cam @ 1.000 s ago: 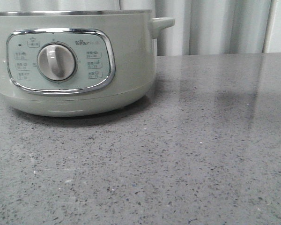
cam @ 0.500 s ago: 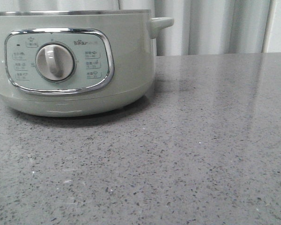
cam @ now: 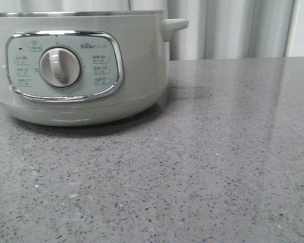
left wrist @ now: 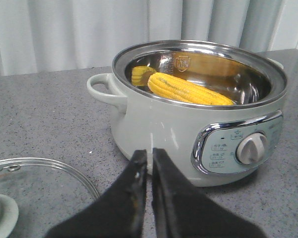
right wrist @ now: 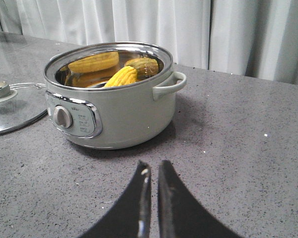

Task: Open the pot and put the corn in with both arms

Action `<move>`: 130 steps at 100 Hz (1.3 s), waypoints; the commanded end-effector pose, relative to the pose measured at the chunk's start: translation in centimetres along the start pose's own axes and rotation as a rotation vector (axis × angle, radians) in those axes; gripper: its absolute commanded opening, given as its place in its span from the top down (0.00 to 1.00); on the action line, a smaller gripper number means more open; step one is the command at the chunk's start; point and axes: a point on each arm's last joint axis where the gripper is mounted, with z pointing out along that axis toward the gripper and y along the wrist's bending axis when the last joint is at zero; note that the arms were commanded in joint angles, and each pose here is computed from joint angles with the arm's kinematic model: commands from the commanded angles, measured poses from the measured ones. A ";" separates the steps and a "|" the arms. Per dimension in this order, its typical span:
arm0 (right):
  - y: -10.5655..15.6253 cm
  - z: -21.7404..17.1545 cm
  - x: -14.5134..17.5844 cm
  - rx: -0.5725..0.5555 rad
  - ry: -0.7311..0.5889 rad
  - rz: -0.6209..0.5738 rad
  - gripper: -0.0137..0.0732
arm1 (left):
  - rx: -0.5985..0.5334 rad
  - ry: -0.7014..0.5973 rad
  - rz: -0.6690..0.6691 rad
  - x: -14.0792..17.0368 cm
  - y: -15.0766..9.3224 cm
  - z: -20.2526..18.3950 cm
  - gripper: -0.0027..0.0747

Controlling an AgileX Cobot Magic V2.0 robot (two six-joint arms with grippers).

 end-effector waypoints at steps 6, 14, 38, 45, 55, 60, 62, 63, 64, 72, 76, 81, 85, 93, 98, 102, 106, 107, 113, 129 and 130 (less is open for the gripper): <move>0.0 -0.2 -1.4 0.000 -0.088 -0.013 0.90 | 0.005 -0.091 -0.016 -1.4 -0.1 -0.2 0.99; 0.0 -0.2 -1.4 0.000 -0.088 -0.013 0.90 | 0.002 -0.093 -0.017 -1.2 0.0 0.0 0.99; 0.0 -0.2 -1.4 0.000 -0.088 -0.013 0.90 | -0.118 -0.149 0.097 2.1 1.2 0.2 0.99; 0.0 -0.2 -1.4 0.000 -0.088 -0.013 0.90 | -0.167 -0.187 0.108 4.2 1.6 0.1 0.99; 0.0 -0.2 -1.4 0.000 -0.088 -0.013 0.90 | -0.228 -0.201 0.095 7.4 2.2 0.3 0.99; 0.0 -0.2 -1.4 0.000 -0.088 -0.013 0.90 | -0.251 -0.189 0.054 8.9 2.4 0.4 0.99; 0.0 -0.2 -1.4 0.000 -0.088 -0.013 0.90 | -0.255 -0.182 0.029 9.4 2.5 0.6 0.99; 0.0 -0.2 -1.4 0.000 -0.088 -0.013 0.90 | -0.259 -0.178 0.019 9.6 2.6 0.6 0.99; 0.0 -0.2 -1.4 0.000 -0.088 -0.013 0.90 | -0.261 -0.171 0.001 9.9 2.7 0.8 0.99; 0.0 -0.2 -1.4 0.000 -0.088 -0.013 0.90 | -0.275 -0.125 -0.071 11.2 2.9 1.2 0.99; 0.0 -0.2 -1.4 0.000 -0.088 -0.013 0.90 | -0.277 -0.103 -0.075 11.7 3.0 1.3 0.99; 0.0 -0.2 -1.4 0.000 -0.088 -0.013 0.90 | -0.279 -0.083 -0.070 12.1 3.0 1.4 0.99; 0.0 -0.2 -1.4 0.000 -0.088 -0.013 0.90 | -0.283 -0.067 -0.060 12.5 3.1 1.5 0.99; 0.0 -0.2 -1.4 0.000 -0.088 -0.013 0.90 | -0.288 -0.018 -0.051 13.1 3.2 1.6 0.99; 0.0 -0.2 -1.4 0.000 -0.088 -0.013 0.90 | -0.287 0.004 -0.054 13.3 3.2 1.6 0.99; 0.0 -0.2 -1.4 0.000 -0.088 -0.013 0.90 | -0.286 0.003 -0.056 13.3 3.1 1.6 0.99; 0.0 -0.2 -1.4 0.000 -0.088 -0.013 0.90 | -0.286 0.003 -0.056 13.3 3.1 1.6 0.99; 0.0 -0.2 -1.4 0.000 -0.088 -0.013 0.90 | -0.286 0.003 -0.056 13.3 3.1 1.6 0.99; 0.0 -0.2 -1.4 0.000 -0.088 -0.013 0.90 | -0.286 0.003 -0.056 13.3 3.1 1.6 0.99; 0.0 -0.2 -1.4 0.000 -0.088 -0.013 0.90 | -0.286 0.003 -0.056 13.3 3.1 1.6 0.99; 0.0 -0.2 -1.4 0.000 -0.088 -0.013 0.90 | -0.286 0.003 -0.056 13.3 3.1 1.6 0.99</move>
